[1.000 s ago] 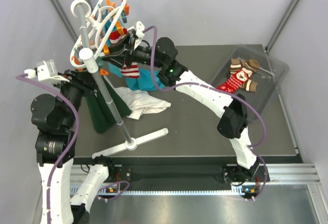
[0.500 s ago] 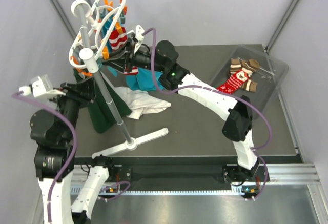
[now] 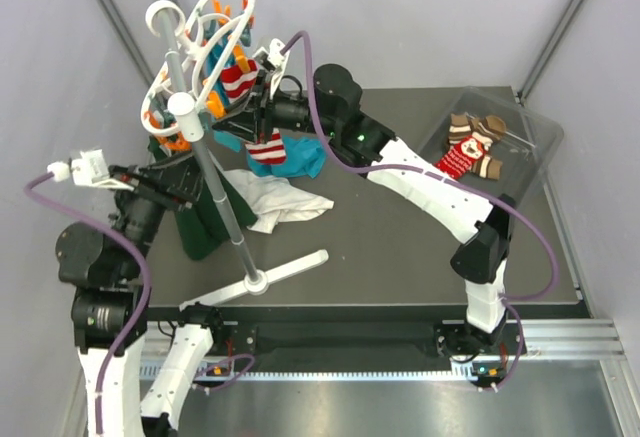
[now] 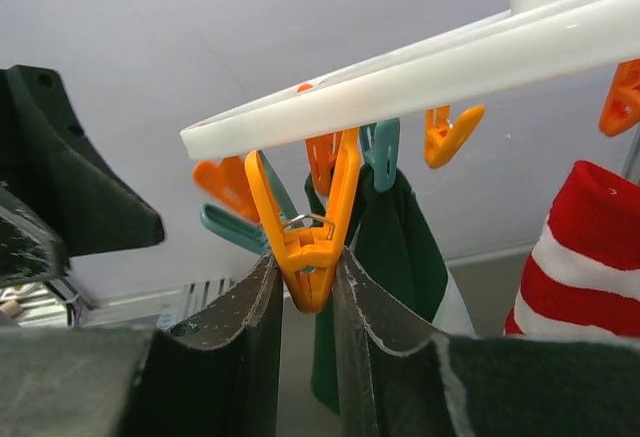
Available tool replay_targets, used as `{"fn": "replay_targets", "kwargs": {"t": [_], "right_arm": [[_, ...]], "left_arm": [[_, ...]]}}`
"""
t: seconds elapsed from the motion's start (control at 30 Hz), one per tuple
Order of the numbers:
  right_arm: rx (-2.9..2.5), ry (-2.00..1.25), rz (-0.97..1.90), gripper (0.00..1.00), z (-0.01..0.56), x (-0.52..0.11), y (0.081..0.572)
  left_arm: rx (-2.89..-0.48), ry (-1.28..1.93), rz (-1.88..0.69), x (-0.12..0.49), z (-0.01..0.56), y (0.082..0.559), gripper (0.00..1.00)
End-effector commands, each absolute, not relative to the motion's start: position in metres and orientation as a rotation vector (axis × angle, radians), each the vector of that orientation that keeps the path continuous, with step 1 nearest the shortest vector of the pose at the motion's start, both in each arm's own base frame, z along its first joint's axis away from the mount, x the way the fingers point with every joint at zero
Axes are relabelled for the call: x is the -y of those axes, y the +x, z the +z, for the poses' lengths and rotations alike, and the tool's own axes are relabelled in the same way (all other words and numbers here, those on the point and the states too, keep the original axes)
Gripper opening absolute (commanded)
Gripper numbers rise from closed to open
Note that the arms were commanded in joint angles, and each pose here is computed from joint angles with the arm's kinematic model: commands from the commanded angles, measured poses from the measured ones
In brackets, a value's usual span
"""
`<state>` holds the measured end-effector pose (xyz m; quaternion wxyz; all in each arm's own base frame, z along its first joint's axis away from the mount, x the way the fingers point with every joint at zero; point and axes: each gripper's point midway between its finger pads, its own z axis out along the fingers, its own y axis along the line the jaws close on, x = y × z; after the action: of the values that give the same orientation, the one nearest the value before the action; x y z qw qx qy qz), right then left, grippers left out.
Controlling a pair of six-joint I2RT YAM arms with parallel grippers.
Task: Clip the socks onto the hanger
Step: Open the clamp at the hanger.
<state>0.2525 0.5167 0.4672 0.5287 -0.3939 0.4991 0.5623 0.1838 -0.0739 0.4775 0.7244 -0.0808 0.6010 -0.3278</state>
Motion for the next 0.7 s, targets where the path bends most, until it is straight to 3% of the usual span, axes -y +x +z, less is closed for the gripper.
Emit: {"fn": "replay_targets", "kwargs": {"t": [0.0, 0.4, 0.53, 0.67], "right_arm": [[-1.185, -0.95, 1.342, 0.0, 0.497, -0.503, 0.234], [-1.192, -0.998, 1.332, 0.0, 0.496, -0.499, 0.228], [-1.168, -1.005, 1.362, 0.0, 0.5, -0.5, 0.224], [-1.153, -1.008, 1.373, 0.0, 0.503, -0.501, 0.222]], "left_arm": [[-1.32, -0.116, -0.846, 0.095, 0.488, 0.196, 0.51], [-1.235, -0.215, -0.938, 0.094, 0.489, 0.228, 0.54], [-1.221, -0.247, -0.94, 0.091, 0.487, 0.235, 0.62], [-1.199, -0.274, -0.937, 0.087, 0.489, 0.243, 0.64]]}}
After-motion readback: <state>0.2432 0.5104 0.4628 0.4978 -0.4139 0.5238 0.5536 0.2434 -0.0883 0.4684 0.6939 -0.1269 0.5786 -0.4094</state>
